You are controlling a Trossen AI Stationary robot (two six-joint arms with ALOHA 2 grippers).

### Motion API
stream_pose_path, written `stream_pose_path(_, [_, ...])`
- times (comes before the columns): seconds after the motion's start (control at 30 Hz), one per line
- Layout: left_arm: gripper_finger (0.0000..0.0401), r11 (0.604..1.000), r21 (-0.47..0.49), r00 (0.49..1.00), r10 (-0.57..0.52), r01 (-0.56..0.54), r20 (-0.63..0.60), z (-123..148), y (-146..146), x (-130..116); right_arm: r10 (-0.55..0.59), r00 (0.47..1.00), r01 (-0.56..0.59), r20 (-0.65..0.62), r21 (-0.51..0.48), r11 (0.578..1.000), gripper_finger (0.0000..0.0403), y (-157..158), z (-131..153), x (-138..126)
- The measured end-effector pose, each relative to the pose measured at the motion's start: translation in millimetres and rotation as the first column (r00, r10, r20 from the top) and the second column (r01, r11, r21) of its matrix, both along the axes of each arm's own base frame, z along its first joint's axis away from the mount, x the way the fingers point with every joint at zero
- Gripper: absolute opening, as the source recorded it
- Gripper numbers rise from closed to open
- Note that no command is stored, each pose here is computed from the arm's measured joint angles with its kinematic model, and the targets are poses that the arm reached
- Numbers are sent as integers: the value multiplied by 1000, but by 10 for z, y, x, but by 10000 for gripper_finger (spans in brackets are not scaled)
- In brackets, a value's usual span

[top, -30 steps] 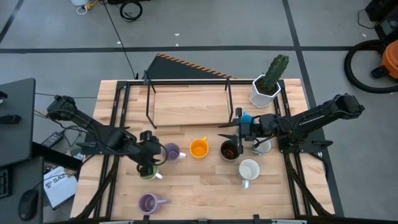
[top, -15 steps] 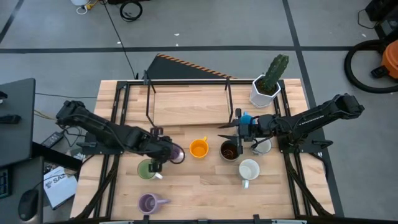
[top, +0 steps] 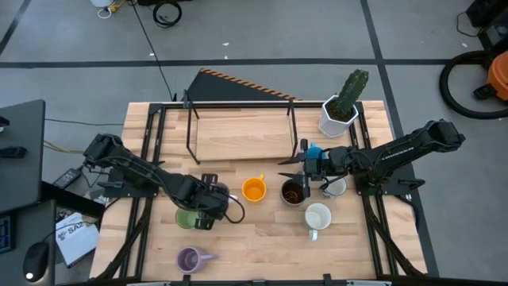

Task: Place coffee mugs
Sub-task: Put the top purple mug on the shelf

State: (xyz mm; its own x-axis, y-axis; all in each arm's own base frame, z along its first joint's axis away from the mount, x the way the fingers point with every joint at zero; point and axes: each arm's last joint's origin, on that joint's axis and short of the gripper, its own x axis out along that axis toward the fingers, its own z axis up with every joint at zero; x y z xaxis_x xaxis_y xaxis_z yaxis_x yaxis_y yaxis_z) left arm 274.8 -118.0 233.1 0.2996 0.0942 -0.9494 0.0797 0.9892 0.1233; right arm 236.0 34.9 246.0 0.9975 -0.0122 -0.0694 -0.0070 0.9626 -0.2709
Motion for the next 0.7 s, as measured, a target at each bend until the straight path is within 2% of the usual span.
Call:
stream_pose_path(0.23, [173,1000,12,997,16,-16,-69,-212,13,110,0,1000,0,8,1,1000,142,1,8,0])
stream_pose_path(0.5, [106,999,-11,994,35,-37,-102,-282,55,154,0,1000,0,8,1,1000,142,1,8,0])
stream_pose_path(0.7, [44,991,-48,987,122,-128,-108,-283,135,185,0,1000,0,8,1,1000,142,1,8,0])
